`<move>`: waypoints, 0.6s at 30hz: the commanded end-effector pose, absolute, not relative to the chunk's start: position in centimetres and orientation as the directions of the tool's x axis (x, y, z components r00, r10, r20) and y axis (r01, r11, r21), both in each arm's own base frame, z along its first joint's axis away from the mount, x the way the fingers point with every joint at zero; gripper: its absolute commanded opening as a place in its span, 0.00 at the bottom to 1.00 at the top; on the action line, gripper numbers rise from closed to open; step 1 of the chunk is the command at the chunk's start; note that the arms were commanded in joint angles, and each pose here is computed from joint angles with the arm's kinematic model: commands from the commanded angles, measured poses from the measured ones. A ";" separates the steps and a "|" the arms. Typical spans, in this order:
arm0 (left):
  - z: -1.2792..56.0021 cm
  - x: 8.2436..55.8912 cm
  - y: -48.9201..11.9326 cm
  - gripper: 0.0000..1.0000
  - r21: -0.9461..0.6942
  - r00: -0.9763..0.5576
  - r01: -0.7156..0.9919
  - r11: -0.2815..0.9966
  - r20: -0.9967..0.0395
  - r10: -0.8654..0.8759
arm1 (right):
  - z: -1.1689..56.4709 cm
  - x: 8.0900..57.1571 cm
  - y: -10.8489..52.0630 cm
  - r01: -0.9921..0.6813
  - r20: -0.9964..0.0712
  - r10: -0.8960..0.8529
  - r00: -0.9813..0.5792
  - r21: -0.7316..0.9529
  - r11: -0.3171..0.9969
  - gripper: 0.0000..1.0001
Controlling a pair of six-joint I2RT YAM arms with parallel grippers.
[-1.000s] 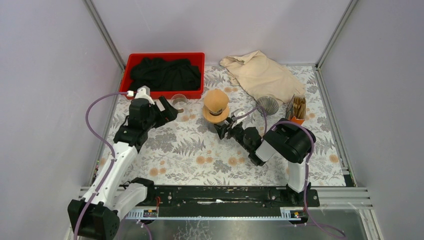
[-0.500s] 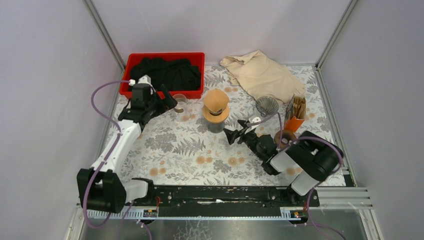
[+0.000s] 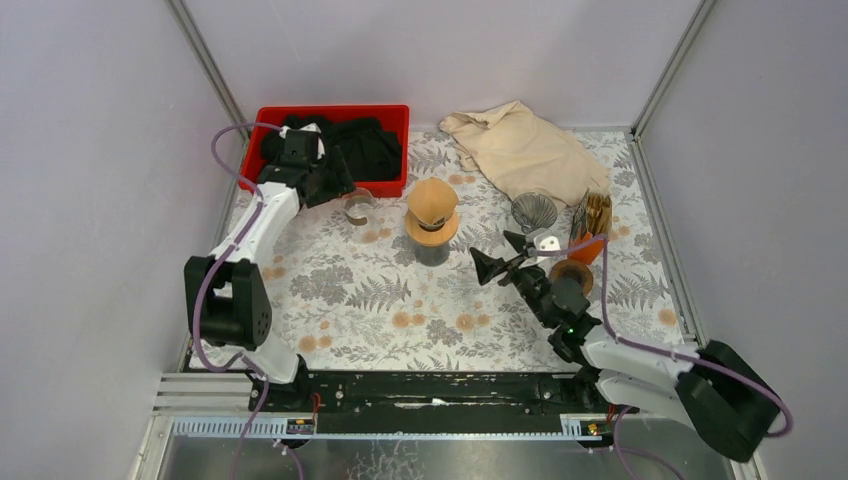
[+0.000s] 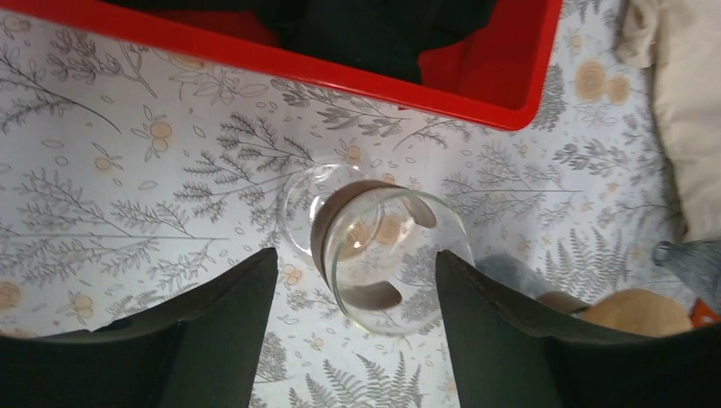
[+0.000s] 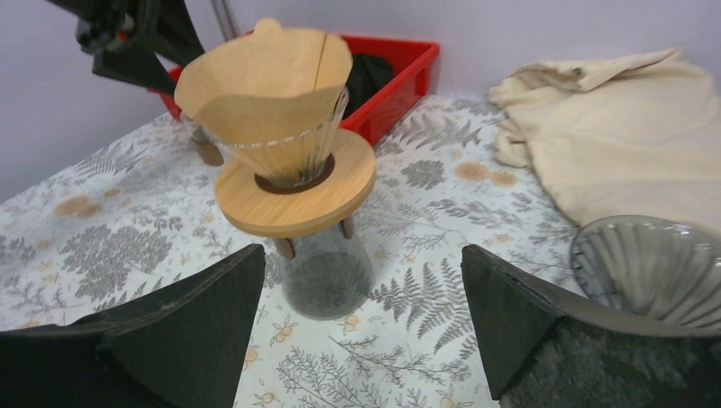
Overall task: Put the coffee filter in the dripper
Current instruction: Move the coffee server to the center of the board.
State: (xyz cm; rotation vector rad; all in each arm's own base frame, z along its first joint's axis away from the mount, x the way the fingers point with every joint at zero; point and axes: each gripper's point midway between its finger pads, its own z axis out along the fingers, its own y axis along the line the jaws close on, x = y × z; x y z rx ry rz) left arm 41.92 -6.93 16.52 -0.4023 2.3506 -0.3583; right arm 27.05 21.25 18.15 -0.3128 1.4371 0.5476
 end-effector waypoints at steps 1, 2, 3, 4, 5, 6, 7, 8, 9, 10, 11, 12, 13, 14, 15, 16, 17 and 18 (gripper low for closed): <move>15.1 42.6 -5.8 0.71 -0.277 -0.749 -0.177 0.944 -0.584 -0.312 | 19.0 27.2 18.6 -0.428 -0.993 0.106 0.053 0.073 0.901 0.93; 14.8 42.8 -5.9 0.69 -0.272 -0.759 -0.169 0.947 -0.577 -0.301 | 19.0 27.3 18.0 -0.402 -0.995 0.092 0.046 0.066 0.913 0.93; 14.5 42.8 -5.9 0.66 -0.265 -0.771 -0.163 0.950 -0.567 -0.290 | 19.4 27.4 17.5 -0.384 -0.996 0.079 0.047 0.055 0.922 0.94; 14.2 42.9 -5.9 0.62 -0.258 -0.779 -0.159 0.953 -0.561 -0.281 | 19.5 27.3 17.1 -0.371 -0.997 0.063 0.047 0.041 0.928 0.94; 14.0 43.0 -5.9 0.58 -0.252 -0.783 -0.154 0.955 -0.558 -0.274 | 19.8 27.2 16.9 -0.365 -0.997 0.058 0.047 0.037 0.930 0.94; 13.8 43.1 -5.8 0.55 -0.247 -0.788 -0.152 0.957 -0.554 -0.268 | 20.1 27.1 16.5 -0.356 -0.997 0.060 0.050 0.038 0.934 0.94; 13.4 43.2 -5.9 0.53 -0.242 -0.794 -0.148 0.959 -0.548 -0.261 | 20.3 27.0 16.2 -0.346 -0.997 0.064 0.051 0.043 0.937 0.94; 13.1 43.2 -5.9 0.50 -0.239 -0.802 -0.144 0.960 -0.540 -0.255 | 20.4 26.9 16.1 -0.343 -0.996 0.067 0.051 0.046 0.938 0.94; 12.9 43.1 -5.9 0.48 -0.237 -0.808 -0.141 0.961 -0.533 -0.250 | 20.6 26.9 15.9 -0.338 -0.997 0.065 0.050 0.045 0.940 0.94; 12.8 43.1 -6.0 0.43 -0.238 -0.813 -0.139 0.961 -0.526 -0.248 | 20.6 26.9 15.6 -0.327 -0.997 0.066 0.045 0.048 0.944 0.94; 12.6 42.9 -6.0 0.39 -0.240 -0.818 -0.136 0.961 -0.521 -0.245 | 20.6 26.9 15.3 -0.312 -0.997 0.064 0.042 0.048 0.949 0.94; 12.6 42.8 -6.0 0.35 -0.240 -0.819 -0.135 0.961 -0.519 -0.245 | 20.6 26.9 15.0 -0.298 -0.997 0.060 0.039 0.046 0.953 0.94; 12.5 42.5 -6.1 0.31 -0.243 -0.822 -0.134 0.961 -0.515 -0.244 | 20.7 26.8 14.8 -0.292 -0.998 0.059 0.038 0.046 0.955 0.94; 12.7 42.4 -6.2 0.27 -0.244 -0.820 -0.130 0.961 -0.519 -0.242 | 20.8 26.8 14.5 -0.278 -0.998 0.059 0.037 0.046 0.959 0.94; 12.6 42.1 -6.2 0.23 -0.245 -0.823 -0.129 0.961 -0.515 -0.242 | 21.0 26.9 14.1 -0.259 -0.997 0.060 0.038 0.049 0.965 0.94; 12.6 41.9 -6.2 0.19 -0.246 -0.823 -0.129 0.961 -0.514 -0.243 | 21.2 26.8 13.9 -0.251 -0.997 0.062 0.040 0.050 0.967 0.94; 12.7 41.6 -6.3 0.17 -0.250 -0.823 -0.126 0.960 -0.514 -0.242 | 21.5 26.8 13.8 -0.244 -0.997 0.063 0.041 0.051 0.968 0.94; 12.9 41.3 -6.4 0.15 -0.257 -0.823 -0.124 0.959 -0.514 -0.244 | 21.6 26.8 13.6 -0.239 -0.998 0.059 0.038 0.048 0.970 0.94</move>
